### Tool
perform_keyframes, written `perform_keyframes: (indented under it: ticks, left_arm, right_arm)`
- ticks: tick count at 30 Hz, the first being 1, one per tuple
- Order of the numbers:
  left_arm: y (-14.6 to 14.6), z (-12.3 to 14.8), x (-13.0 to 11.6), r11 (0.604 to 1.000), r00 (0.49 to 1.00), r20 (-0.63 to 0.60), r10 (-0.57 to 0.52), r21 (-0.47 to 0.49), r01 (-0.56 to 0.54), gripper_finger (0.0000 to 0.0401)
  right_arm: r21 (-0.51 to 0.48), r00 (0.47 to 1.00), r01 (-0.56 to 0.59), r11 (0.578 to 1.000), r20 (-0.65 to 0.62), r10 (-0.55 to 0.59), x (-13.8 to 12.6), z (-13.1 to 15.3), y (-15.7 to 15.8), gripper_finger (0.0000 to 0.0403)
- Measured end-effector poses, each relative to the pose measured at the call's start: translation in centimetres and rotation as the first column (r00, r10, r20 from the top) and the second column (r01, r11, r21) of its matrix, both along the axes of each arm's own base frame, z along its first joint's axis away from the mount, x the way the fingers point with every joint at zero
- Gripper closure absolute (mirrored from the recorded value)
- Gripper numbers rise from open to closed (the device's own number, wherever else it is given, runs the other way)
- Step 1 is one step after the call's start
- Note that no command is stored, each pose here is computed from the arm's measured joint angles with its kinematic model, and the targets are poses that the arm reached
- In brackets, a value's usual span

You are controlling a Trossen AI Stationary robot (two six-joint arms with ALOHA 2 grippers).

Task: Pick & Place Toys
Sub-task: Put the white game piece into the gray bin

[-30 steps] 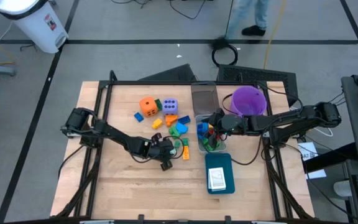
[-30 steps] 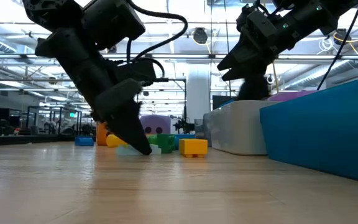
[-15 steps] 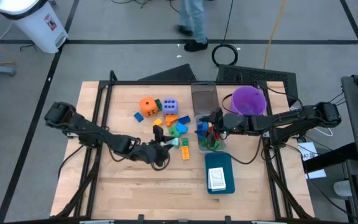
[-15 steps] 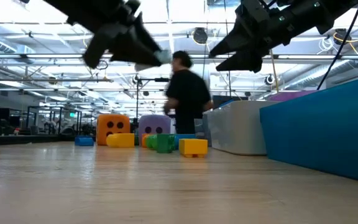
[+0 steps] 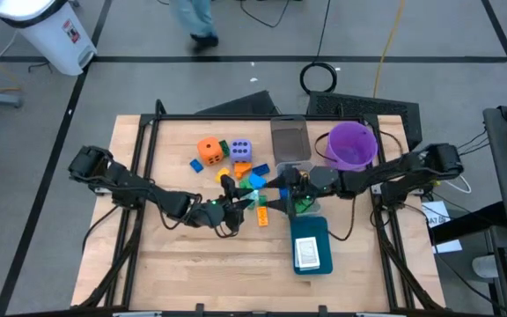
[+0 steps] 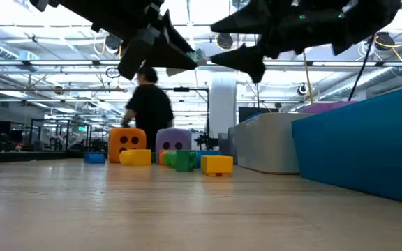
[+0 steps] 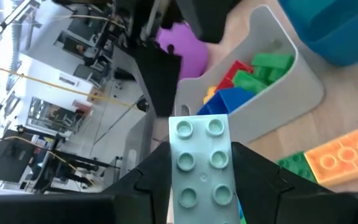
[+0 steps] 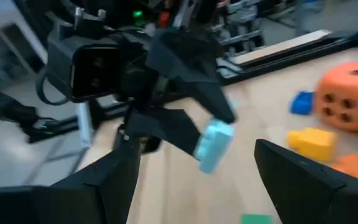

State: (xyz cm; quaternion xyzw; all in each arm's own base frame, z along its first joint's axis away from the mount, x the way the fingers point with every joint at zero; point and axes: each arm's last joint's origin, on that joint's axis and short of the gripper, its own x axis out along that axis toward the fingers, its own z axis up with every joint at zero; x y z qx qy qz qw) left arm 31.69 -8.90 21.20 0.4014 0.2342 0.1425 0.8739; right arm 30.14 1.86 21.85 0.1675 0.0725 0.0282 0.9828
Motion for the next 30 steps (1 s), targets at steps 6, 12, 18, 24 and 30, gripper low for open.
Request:
perform_keyframes:
  ticks: [6, 12, 18, 24, 30]
  left_arm:
    - [0.0, 0.0, 0.1, 1.0, 1.0, 0.006, 0.004, 0.005, -0.004, 0.0249]
    - [-0.1, 0.2, 0.2, 1.0, 0.999, 0.033, 0.002, -0.01, -0.001, 0.0256]
    - [-0.1, 0.1, 0.2, 1.0, 1.0, 0.03, -0.003, -0.02, 0.004, 0.0244]
    - [-0.1, 0.1, 0.2, 0.999, 0.999, 0.037, 0.004, -0.036, -0.002, 0.0253]
    - [-0.1, 0.1, 0.2, 0.998, 0.999, 0.052, 0.015, -0.069, -0.011, 0.0226]
  right_arm:
    - [0.07, 1.0, 0.03, 0.997, 0.008, -0.03, 1.3, -1.4, -0.8, 0.011]
    - [0.092, 0.999, 0.048, 0.995, -0.017, -0.046, 2.5, -2.2, -1.2, 0.011]
    - [0.085, 0.999, 0.042, 0.995, -0.02, -0.041, 3.6, -2.3, -1.1, 0.0134]
    - [0.086, 0.999, 0.039, 0.996, -0.012, -0.038, 3.7, -2.2, -1.1, 0.0213]
    - [0.087, 1.0, 0.006, 0.996, -0.013, -0.005, 3.6, -2.2, -1.0, 0.0314]
